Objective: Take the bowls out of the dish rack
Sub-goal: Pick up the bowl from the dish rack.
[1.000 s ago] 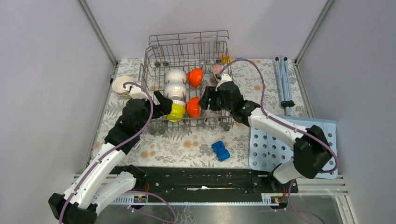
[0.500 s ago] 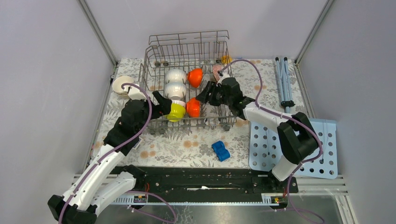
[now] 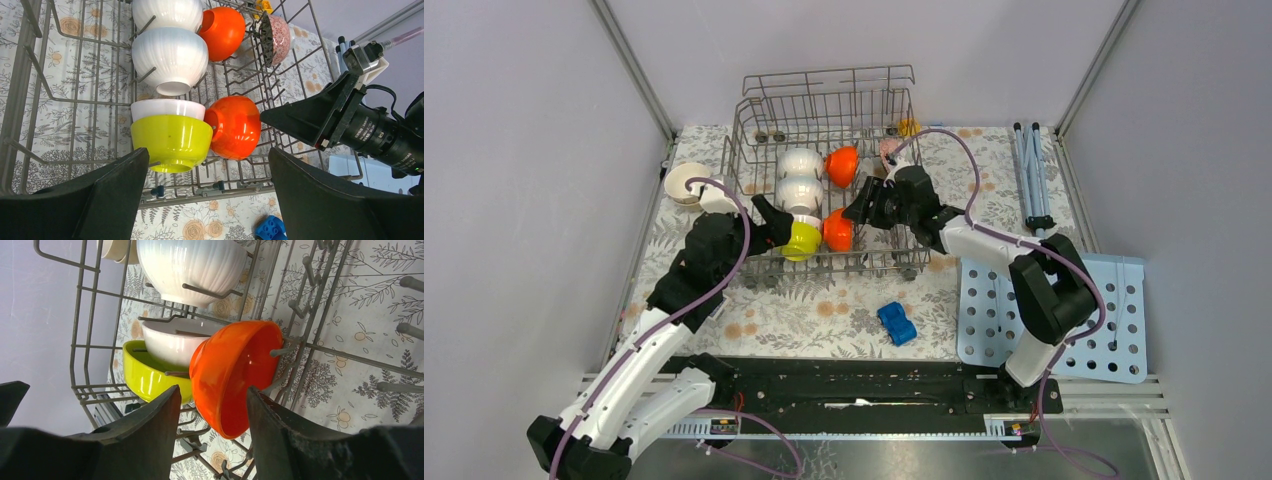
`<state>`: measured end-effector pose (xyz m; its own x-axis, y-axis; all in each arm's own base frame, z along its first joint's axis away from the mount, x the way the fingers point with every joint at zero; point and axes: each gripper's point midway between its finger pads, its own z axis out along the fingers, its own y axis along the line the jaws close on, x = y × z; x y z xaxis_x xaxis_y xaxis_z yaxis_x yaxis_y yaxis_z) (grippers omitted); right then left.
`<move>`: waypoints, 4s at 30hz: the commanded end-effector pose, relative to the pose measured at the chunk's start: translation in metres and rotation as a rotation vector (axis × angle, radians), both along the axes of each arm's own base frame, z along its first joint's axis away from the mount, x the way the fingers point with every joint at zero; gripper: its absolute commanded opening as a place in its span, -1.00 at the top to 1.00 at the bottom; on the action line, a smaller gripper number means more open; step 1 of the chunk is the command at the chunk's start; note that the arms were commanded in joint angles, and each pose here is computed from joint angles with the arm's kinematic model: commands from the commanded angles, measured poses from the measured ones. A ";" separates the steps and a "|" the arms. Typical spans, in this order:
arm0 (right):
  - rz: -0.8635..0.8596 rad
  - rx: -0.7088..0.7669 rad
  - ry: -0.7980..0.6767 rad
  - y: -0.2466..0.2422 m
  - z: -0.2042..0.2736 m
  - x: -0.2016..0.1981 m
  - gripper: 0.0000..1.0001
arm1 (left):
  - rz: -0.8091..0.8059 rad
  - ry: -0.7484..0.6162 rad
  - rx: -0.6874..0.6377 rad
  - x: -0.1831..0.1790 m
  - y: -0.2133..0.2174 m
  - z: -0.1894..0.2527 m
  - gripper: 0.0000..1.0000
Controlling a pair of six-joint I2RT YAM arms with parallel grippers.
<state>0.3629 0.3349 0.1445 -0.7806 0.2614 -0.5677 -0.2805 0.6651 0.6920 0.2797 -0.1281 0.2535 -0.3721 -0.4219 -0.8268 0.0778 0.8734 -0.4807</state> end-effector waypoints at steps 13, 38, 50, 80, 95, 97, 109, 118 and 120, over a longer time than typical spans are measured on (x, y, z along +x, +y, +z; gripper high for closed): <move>0.111 0.091 0.082 0.026 -0.003 -0.009 -0.03 | -0.021 -0.019 -0.027 0.001 -0.005 0.004 -0.87; 0.202 0.021 0.215 0.028 -0.034 -0.027 0.17 | -0.028 -0.014 -0.032 0.000 -0.007 0.003 -0.87; 0.244 0.113 0.249 0.039 -0.030 -0.034 0.41 | -0.029 -0.012 -0.033 0.000 -0.007 0.002 -0.87; 0.219 0.191 0.239 0.021 -0.008 -0.031 0.91 | -0.011 -0.011 -0.026 0.001 -0.004 0.001 -0.86; 0.247 0.229 0.293 0.029 -0.016 -0.032 0.25 | -0.008 -0.008 -0.025 0.001 -0.003 0.000 -0.86; 0.257 0.235 0.305 0.031 -0.018 -0.033 0.37 | -0.007 -0.009 -0.025 0.001 -0.003 0.001 -0.87; 0.276 0.305 0.281 0.033 0.004 -0.032 1.00 | -0.005 -0.011 -0.024 0.001 -0.002 0.002 -0.86; 0.237 0.324 0.215 0.015 0.034 -0.021 1.00 | -0.003 -0.010 -0.024 0.001 -0.002 0.001 -0.86; 0.231 0.324 0.204 0.012 0.039 -0.020 1.00 | -0.004 -0.009 -0.022 0.001 -0.002 0.000 -0.86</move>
<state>0.3362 0.3616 0.1448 -0.9528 0.1706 -0.2512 -0.1744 0.3697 0.9126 0.2772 -0.1324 0.2469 -0.3967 -0.4239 -0.8142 0.0863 0.8659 -0.4928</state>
